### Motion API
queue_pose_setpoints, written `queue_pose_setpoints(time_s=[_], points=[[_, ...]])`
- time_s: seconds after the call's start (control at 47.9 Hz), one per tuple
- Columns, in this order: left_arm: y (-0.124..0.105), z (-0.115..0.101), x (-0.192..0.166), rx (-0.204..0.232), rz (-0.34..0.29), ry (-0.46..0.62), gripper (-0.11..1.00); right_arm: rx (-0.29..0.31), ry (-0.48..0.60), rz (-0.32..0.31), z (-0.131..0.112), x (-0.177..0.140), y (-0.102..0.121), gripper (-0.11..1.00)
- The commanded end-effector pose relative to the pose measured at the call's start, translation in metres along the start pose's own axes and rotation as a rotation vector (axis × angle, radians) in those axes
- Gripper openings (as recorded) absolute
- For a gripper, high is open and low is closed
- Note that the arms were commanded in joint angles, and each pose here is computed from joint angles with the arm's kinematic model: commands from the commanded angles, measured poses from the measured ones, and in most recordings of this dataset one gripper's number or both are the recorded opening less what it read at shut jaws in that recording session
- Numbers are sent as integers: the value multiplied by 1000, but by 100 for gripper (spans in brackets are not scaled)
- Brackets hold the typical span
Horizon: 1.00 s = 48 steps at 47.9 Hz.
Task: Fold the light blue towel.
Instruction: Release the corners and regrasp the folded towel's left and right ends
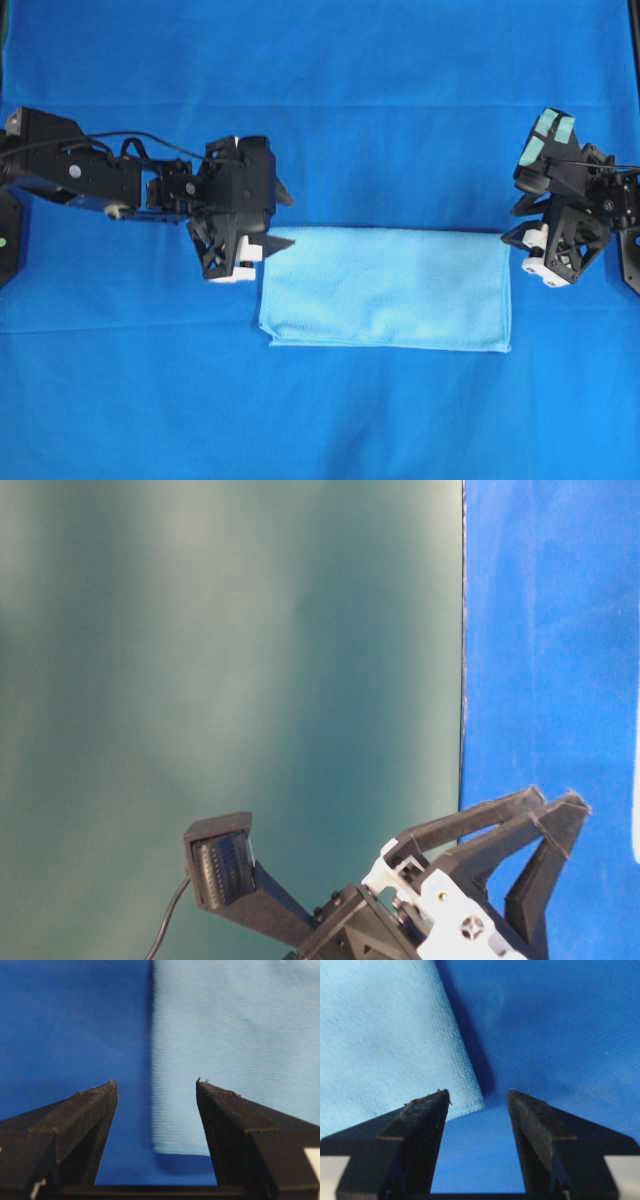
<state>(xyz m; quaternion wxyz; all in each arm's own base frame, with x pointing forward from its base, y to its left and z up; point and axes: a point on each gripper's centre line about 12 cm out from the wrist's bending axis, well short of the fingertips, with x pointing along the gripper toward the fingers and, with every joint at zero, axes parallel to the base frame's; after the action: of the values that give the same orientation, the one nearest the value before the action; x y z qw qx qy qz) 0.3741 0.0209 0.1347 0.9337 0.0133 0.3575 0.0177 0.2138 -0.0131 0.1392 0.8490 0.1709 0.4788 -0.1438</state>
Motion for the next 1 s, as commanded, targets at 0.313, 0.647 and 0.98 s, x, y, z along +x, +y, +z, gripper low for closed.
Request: queue_pose_setpoints(time_s=[0.313,0.647,0.98], points=[[10,-6,30,-15,17,47,62,-8,67,-29,-4,29,-3,55],[8,-33,46,-18,6,186,43,-12,101,-37,-9,43,-3,55],[1,-36,47,-21,-9,250,18,-18,98,-35,-8,43,-3,3]])
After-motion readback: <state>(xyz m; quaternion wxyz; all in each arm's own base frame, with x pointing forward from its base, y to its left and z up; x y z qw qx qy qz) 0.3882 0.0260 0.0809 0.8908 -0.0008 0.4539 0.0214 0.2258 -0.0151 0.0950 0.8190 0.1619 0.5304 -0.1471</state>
